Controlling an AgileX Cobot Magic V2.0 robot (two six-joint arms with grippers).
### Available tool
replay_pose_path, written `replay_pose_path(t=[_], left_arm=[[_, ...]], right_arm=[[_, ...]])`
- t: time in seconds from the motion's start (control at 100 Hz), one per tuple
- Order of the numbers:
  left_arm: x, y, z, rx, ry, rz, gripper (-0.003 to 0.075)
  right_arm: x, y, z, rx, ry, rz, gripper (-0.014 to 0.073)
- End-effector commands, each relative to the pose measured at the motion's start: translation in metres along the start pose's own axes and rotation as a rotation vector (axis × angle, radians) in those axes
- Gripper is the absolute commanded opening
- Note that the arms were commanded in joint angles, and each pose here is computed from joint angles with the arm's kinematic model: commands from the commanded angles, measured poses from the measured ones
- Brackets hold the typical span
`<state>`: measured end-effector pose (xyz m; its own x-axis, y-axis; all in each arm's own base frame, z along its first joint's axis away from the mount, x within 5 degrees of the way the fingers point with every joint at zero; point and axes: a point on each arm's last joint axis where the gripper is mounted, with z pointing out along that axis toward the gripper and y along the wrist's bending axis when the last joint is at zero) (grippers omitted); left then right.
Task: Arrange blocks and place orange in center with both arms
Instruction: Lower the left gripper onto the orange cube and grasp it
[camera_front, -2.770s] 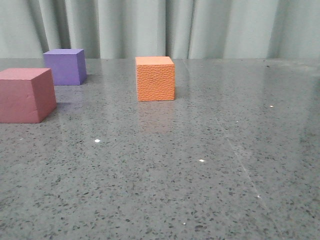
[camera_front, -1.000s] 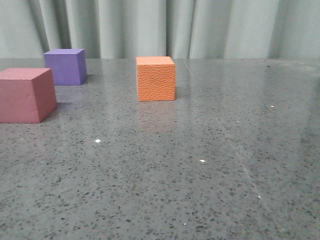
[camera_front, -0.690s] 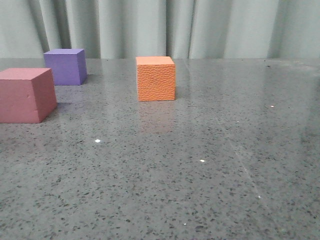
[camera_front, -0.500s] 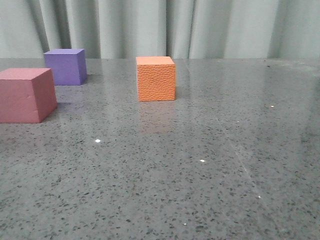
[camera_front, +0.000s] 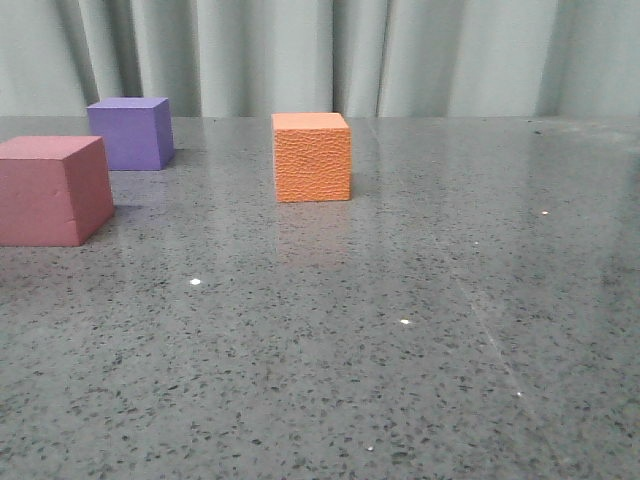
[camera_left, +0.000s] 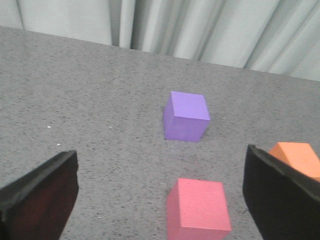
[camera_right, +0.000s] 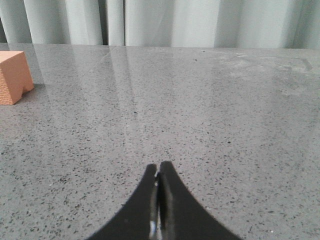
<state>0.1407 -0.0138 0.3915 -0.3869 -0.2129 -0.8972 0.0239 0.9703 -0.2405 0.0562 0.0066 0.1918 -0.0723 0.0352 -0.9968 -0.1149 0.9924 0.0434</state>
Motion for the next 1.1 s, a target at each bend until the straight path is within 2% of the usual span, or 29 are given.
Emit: replay_pose_path(t=[0.0, 0.18, 0.35, 0.49, 0.7, 0.84, 0.95, 1.09], left_arm=[[-0.017, -0.010, -0.002, 0.073, -0.066, -0.021, 0.0629], [-0.035, -0.036, 0.016, 0.201, -0.019, 0.021, 0.0629], [-0.054, -0.079, 0.042, 0.343, 0.010, 0.083, 0.0629], [-0.062, -0.116, 0.076, 0.381, 0.059, 0.100, 0.0629], [-0.050, -0.173, 0.129, 0.353, 0.145, 0.100, 0.0629], [-0.029, -0.205, 0.161, 0.275, 0.197, 0.120, 0.0629], [-0.013, -0.224, 0.183, 0.196, 0.212, 0.142, 0.0629], [0.004, -0.233, 0.201, 0.085, 0.249, 0.177, 0.0629]], right_arm=[[-0.014, 0.000, -0.003, -0.001, -0.123, -0.006, -0.0067], [-0.014, 0.000, -0.003, -0.001, -0.123, -0.006, -0.0067], [-0.014, 0.000, -0.003, -0.001, -0.123, -0.006, -0.0067], [-0.014, 0.000, -0.003, -0.001, -0.123, -0.006, -0.0067], [-0.014, 0.000, -0.003, -0.001, -0.123, -0.006, -0.0067], [-0.014, 0.000, -0.003, -0.001, -0.123, -0.006, -0.0067], [-0.014, 0.000, -0.003, -0.001, -0.123, -0.006, -0.0067], [-0.014, 0.000, -0.003, -0.001, -0.123, -0.006, -0.0067]])
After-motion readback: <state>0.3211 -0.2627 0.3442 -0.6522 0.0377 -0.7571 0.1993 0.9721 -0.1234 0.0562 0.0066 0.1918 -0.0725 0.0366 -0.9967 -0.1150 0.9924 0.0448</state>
